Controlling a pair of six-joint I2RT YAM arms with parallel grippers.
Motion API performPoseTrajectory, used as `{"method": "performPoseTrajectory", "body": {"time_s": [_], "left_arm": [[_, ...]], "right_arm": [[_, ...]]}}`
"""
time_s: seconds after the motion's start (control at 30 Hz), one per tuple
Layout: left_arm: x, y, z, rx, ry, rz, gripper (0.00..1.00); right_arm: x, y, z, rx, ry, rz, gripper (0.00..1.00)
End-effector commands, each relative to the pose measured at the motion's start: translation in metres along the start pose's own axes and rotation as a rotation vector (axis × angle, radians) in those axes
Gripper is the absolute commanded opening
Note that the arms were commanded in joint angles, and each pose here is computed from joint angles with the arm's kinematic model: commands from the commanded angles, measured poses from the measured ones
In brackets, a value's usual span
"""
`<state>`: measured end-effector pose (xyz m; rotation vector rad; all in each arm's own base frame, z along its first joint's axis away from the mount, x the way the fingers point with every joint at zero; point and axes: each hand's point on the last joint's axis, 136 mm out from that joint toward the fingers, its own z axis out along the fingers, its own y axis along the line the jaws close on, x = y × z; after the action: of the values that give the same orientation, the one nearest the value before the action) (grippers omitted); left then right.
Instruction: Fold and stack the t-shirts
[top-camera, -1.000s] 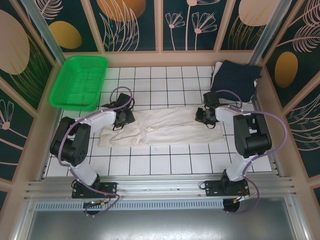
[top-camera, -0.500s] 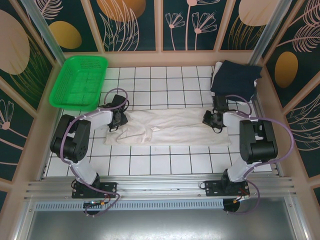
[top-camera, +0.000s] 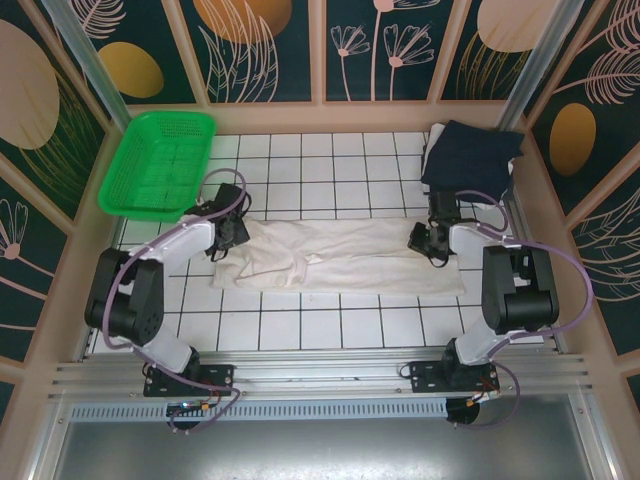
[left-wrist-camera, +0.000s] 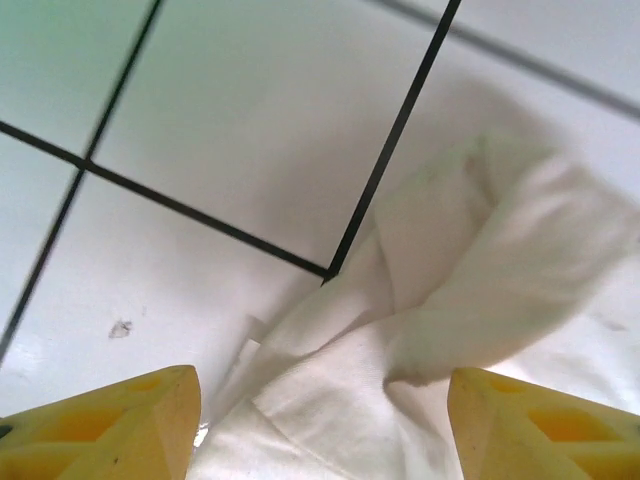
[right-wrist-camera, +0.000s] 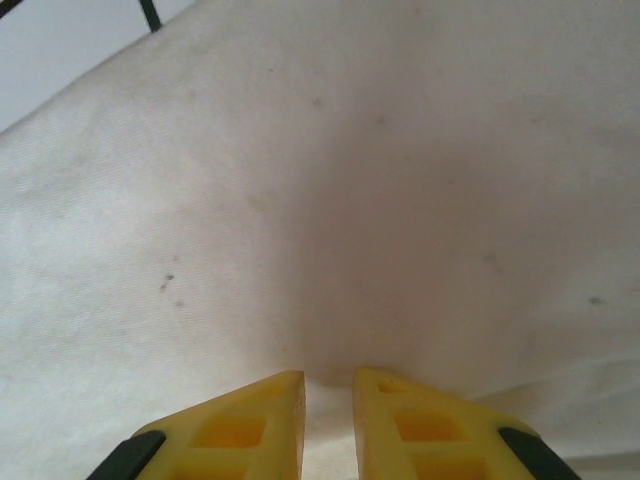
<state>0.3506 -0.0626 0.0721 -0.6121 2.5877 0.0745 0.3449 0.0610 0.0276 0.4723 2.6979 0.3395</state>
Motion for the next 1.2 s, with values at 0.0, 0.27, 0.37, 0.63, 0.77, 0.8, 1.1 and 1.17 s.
{"method": "performPoseTrajectory", "body": {"time_s": [0.0,0.27,0.37,0.63,0.77,0.8,1.1,1.17], "left_arm": [[-0.015,-0.012,-0.035,0.107,-0.043,0.003,0.67],[0.041,-0.099,-0.044,0.423,0.044,0.067,0.62],[0.061,-0.094,-0.013,0.378,0.094,0.046,0.59],[0.044,-0.083,0.058,0.164,0.138,0.052,0.59],[0.009,-0.086,0.087,0.131,0.106,0.042,0.60],[-0.002,-0.091,0.094,0.127,0.101,0.046,0.60],[-0.116,-0.142,0.113,0.099,0.004,0.077,0.67],[-0.127,-0.134,0.113,0.096,-0.008,0.056,0.69]], "right_arm": [[-0.017,0.024,-0.014,-0.013,-0.048,-0.056,0.21],[-0.031,0.032,-0.004,0.026,-0.059,-0.100,0.21],[-0.030,0.020,0.005,0.078,-0.037,-0.099,0.21],[0.005,-0.009,0.014,0.140,0.030,-0.063,0.21],[0.030,-0.017,0.011,0.137,0.066,-0.034,0.21],[0.038,-0.017,0.011,0.136,0.080,-0.034,0.21],[0.080,-0.051,-0.010,0.256,0.112,0.019,0.21],[0.077,-0.043,-0.012,0.203,0.101,0.035,0.21]]}}
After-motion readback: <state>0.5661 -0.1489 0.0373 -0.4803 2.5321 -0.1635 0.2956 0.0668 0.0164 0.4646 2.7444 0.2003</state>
